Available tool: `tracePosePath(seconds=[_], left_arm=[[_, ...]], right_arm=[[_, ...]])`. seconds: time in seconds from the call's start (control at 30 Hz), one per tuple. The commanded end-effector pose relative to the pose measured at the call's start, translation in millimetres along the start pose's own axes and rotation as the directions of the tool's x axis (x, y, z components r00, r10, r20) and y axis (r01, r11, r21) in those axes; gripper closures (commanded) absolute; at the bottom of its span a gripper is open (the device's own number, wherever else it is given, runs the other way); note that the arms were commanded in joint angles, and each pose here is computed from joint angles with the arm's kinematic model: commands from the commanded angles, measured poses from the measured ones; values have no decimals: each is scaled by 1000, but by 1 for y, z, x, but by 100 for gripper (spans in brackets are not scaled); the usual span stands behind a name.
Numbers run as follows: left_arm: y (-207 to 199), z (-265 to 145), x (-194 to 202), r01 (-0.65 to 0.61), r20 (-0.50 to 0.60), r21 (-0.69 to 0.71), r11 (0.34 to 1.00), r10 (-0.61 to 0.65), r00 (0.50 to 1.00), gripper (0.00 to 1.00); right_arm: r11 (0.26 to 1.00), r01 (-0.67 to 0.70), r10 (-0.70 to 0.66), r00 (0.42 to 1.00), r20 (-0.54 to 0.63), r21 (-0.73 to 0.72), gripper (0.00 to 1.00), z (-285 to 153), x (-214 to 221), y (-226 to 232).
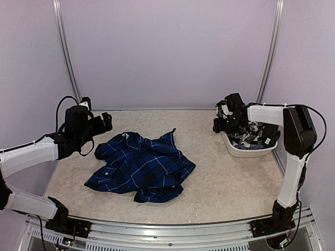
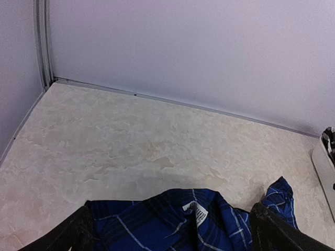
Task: Fold and stack the long sleeve shirts
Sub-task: Move the bin to the corner of the board, then pick up the crumpled shirt from the center of the board.
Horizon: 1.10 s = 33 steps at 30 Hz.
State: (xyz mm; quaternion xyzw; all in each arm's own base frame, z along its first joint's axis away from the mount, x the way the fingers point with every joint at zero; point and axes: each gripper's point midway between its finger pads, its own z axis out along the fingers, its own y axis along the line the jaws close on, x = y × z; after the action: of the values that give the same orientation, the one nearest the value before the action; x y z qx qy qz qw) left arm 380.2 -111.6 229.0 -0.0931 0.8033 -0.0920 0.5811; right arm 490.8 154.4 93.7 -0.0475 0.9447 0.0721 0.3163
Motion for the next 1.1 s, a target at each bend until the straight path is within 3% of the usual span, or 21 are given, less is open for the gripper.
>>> tracePosePath(seconds=[0.0, 0.17, 0.27, 0.37, 0.5, 0.67, 0.8, 0.93, 1.0, 1.07], left_arm=[[-39, -1, 11, -55, -70, 169, 984, 68, 995, 1], [-58, -1, 46, -59, -197, 276, 959, 117, 973, 1], [-63, -8, 76, -32, -308, 319, 947, 136, 942, 3], [-59, -14, 98, 11, -379, 300, 954, 108, 919, 4], [-45, -21, 101, 63, -369, 245, 968, 33, 929, 3], [-34, -24, 78, 68, -298, 188, 980, -9, 954, 2], [-34, -25, 71, 73, -283, 178, 981, -20, 959, 2], [-32, -24, 69, 77, -278, 170, 982, -28, 960, 1], [-30, -24, 67, 81, -273, 166, 983, -33, 962, 1], [-30, -23, 65, 83, -269, 164, 983, -36, 963, 1]], right_arm=[[989, 119, -108, 986, 129, -84, 11, -53, -19, 44], [919, 332, -277, 928, 250, -213, 10, -120, -5, 132], [794, 436, -341, 897, 283, -424, 9, -149, 26, 195], [676, 526, -436, 850, 296, -515, 9, -162, 65, 240], [501, 676, -609, 719, 335, -541, 9, -169, 119, 285], [365, 731, -709, 620, 336, -577, 9, -163, 161, 324], [312, 769, -772, 548, 322, -558, 10, -150, 181, 345], [333, 817, -834, 488, 257, -471, 17, -119, 188, 353], [336, 840, -861, 457, 223, -425, 25, -104, 188, 353], [339, 852, -877, 440, 193, -399, 39, -92, 189, 351]])
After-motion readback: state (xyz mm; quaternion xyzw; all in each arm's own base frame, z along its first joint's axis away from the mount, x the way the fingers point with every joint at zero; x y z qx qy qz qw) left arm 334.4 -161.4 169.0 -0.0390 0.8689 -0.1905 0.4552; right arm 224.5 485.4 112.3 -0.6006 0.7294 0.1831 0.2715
